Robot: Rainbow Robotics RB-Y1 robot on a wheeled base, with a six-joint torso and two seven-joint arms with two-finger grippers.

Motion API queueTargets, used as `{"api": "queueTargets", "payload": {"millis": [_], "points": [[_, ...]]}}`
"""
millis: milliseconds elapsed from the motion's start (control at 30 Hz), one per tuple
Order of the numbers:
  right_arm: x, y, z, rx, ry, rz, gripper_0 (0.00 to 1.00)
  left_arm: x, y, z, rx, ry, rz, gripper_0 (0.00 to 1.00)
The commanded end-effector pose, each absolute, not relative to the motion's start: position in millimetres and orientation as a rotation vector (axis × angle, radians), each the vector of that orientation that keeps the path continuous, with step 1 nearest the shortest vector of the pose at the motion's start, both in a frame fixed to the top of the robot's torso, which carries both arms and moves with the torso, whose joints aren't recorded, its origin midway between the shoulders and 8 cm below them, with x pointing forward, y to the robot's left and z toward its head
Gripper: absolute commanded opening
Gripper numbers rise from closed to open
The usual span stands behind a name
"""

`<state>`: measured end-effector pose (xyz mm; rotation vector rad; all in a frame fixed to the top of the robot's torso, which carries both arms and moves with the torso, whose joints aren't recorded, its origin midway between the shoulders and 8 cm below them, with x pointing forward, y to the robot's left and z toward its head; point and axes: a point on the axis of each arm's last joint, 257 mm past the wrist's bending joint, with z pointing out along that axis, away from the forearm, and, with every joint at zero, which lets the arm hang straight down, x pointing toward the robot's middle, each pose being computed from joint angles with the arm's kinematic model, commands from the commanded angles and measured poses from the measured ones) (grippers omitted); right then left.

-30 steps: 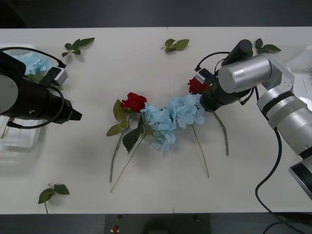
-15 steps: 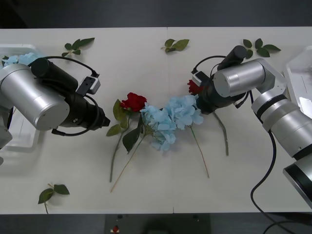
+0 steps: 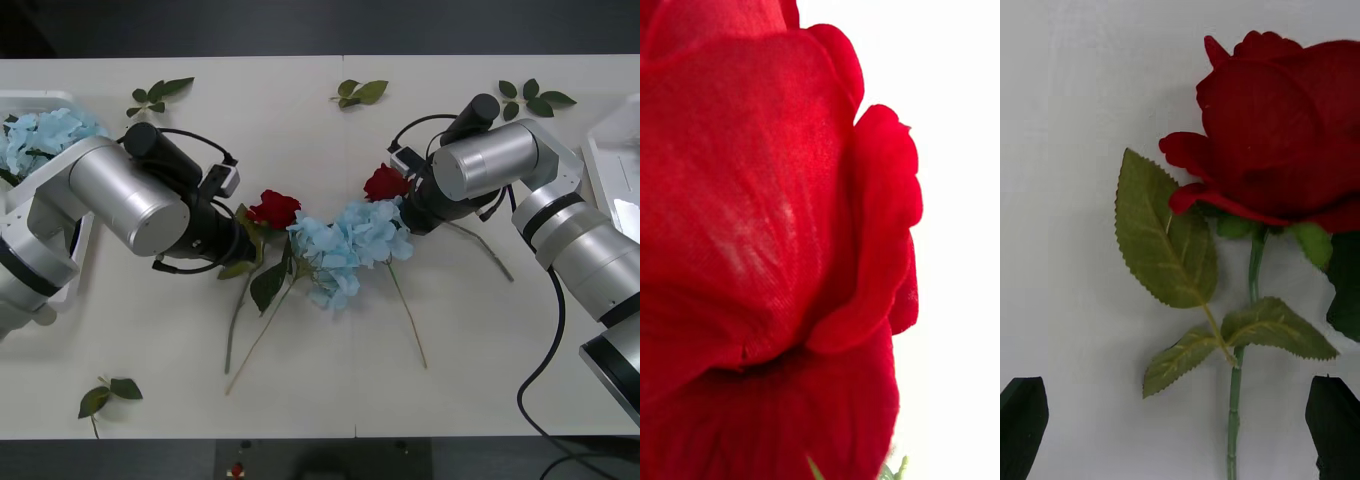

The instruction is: Put the red flowers into the right box and the blue flowers into the left box

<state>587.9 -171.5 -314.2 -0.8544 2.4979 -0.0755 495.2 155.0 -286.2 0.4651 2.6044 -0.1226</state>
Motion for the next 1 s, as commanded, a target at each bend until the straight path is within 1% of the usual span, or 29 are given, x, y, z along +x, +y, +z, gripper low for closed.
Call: {"api": "queueTargets", "payload": {"millis": [33,200,467,700,800,900,1000], "points": [[602.2,-172.8,-291.2,-0.877,2.442,-0.077,0.00,509.2,139.7,-277.3,0.567,2.552,-0.064,1.00],[614.2,-202.4,-270.6,-0.800,2.436,-0.079,0.00,512.2,137.5,-284.4,0.590,2.552,-0.021,1.00],[626.2,-269.2,-212.6,-0.748,2.428,-0.181,0.00,510.2,138.5,-295.3,0.640,2.560,0.033,1.00],[618.6,-345.8,-159.2,-0.691,2.430,-0.311,0.00,511.5,132.4,-307.5,0.640,2.584,0.033,1.00],[612.7,-394.6,-132.3,-0.622,2.432,-0.374,0.00,514.2,126.8,-311.1,0.637,2.588,0.038,1.00],[607.0,-430.5,-114.3,-0.567,2.433,-0.434,0.00,514.6,124.0,-311.2,0.641,2.583,0.043,1.00],[597.9,-460.4,-104.4,-0.460,2.458,-0.438,0.00,514.7,123.9,-311.7,0.648,2.580,0.050,1.00]]}}
